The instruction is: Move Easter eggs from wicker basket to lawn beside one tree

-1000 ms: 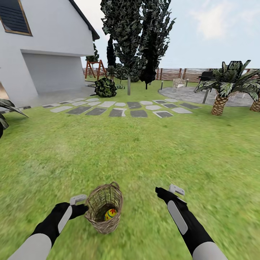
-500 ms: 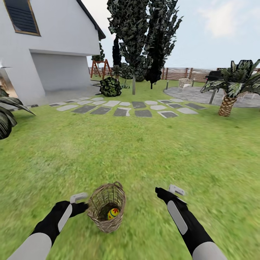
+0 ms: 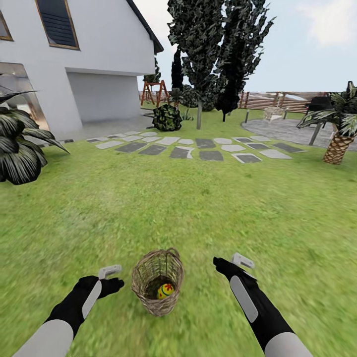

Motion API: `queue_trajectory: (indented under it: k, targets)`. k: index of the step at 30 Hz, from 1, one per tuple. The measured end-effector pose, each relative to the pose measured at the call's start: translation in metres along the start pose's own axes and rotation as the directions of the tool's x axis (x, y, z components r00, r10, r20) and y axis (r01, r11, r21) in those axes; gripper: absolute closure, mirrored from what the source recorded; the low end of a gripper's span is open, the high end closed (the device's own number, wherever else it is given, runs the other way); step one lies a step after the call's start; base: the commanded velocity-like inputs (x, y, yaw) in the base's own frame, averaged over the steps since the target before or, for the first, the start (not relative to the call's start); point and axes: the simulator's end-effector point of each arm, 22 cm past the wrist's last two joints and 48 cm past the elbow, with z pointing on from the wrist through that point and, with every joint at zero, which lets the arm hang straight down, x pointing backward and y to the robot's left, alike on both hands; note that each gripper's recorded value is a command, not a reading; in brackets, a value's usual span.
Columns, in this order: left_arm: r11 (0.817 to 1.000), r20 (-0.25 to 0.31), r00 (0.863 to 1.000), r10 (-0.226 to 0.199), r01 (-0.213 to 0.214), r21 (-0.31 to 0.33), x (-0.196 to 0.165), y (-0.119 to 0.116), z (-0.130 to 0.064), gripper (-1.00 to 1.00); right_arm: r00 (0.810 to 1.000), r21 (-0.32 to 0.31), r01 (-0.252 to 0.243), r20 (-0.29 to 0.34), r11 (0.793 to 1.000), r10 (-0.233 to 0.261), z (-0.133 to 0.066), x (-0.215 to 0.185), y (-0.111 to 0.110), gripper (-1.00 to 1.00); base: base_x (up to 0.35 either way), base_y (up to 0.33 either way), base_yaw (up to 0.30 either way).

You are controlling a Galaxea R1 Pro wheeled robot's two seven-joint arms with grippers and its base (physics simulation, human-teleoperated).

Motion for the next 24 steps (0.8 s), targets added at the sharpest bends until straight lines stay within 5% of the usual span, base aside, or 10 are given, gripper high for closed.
queue_trajectory:
  k: [12, 24]
  targets:
    - [1.000, 0.003, 1.000, 0.001, -0.001, 0.005, -0.0004, -0.0044, -0.0010, -1.00, 1.000, -0.007, 0.000, 0.004, 1.000, 0.000, -0.0011, -0.0018, 0.0019, -1.00, 0.202, -0.136, -0.203]
    - [1.000, 0.003, 1.000, 0.001, -0.001, 0.005, -0.0004, -0.0043, -0.0009, -1.00, 1.000, -0.008, -0.001, 0.004, 1.000, 0.001, -0.0011, -0.0016, 0.0021, -1.00, 0.219, -0.231, -0.019]
